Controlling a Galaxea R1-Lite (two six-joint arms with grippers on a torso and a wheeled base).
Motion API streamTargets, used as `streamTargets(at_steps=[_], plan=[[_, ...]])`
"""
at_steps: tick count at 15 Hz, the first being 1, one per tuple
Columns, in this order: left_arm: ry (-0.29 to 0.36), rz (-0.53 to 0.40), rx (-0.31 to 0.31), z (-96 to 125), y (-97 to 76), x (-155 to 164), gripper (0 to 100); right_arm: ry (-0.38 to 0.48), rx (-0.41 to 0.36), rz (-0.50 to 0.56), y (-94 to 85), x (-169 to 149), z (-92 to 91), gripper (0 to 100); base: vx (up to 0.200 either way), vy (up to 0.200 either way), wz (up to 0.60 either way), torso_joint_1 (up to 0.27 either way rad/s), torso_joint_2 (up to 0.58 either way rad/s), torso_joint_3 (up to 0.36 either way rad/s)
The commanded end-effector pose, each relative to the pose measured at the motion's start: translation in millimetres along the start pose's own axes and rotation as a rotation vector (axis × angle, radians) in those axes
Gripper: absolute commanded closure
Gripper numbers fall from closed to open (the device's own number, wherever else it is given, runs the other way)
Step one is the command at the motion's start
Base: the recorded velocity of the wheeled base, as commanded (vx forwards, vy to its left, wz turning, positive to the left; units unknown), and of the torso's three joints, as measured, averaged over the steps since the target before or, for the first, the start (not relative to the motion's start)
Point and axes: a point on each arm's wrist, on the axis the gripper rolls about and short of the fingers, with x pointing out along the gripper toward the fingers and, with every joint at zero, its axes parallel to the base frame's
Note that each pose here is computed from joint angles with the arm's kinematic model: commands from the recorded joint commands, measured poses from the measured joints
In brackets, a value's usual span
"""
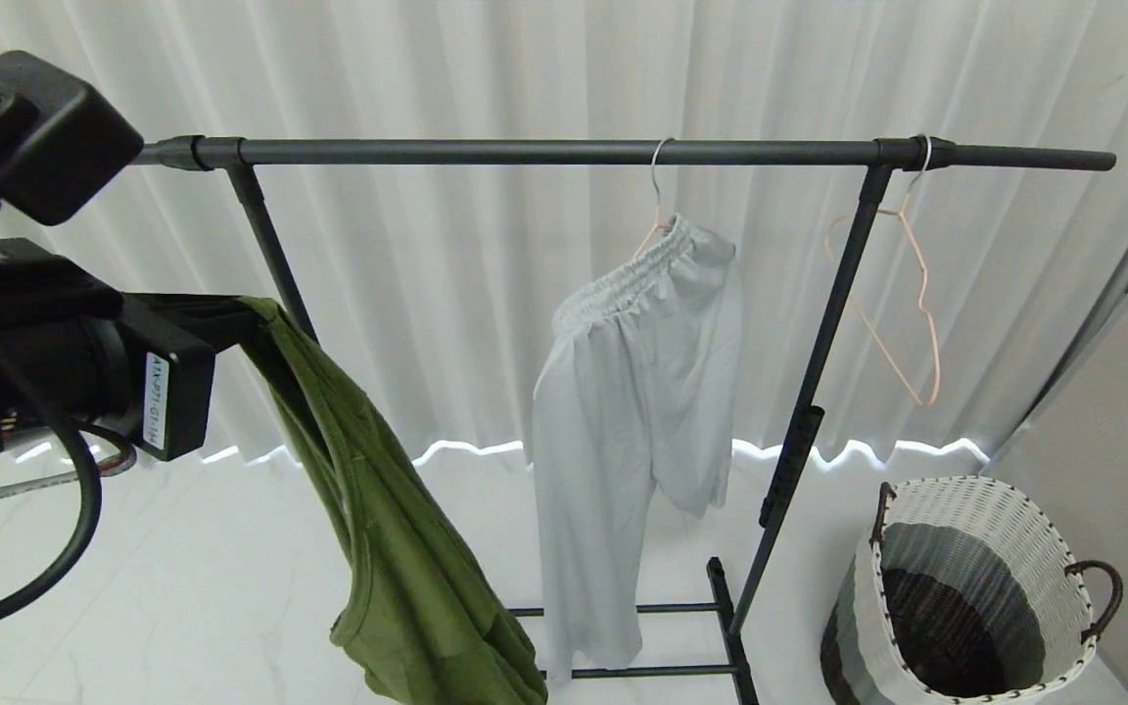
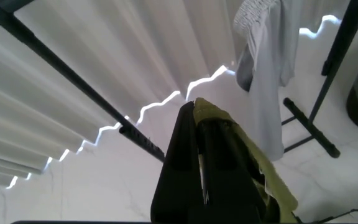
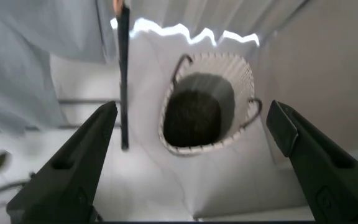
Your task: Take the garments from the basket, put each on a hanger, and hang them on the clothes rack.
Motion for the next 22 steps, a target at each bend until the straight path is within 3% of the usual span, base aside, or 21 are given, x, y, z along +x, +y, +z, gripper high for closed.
streamTargets(at_steps=[1, 10, 17, 22], plan=[[0.000, 0.001, 0.000, 0.2, 0.0, 0.3, 100, -0.001, 0.005, -0.002, 4.9, 9.7, 4.0, 0, 0.200, 0.000, 0.00, 0.002, 0.01, 0.002], [0.000, 0.001, -0.001, -0.1, 0.0, -0.1, 100, -0.052, 0.033, 0.010, 20.2, 36.6, 18.5, 0, 0.200, 0.000, 0.00, 0.002, 0.00, 0.004], [0.004, -0.002, 0.000, -2.1, -0.6, -0.7, 100, 0.007, 0.089, -0.015, 28.2, 60.1, 21.4, 0, 0.000, 0.000, 0.00, 0.000, 0.00, 0.000], [0.007, -0.008, 0.001, -12.1, -2.1, -10.8, 100, 0.023, 0.237, -0.022, 47.9, 108.4, 54.4, 0, 0.000, 0.000, 0.00, 0.000, 0.00, 0.000]])
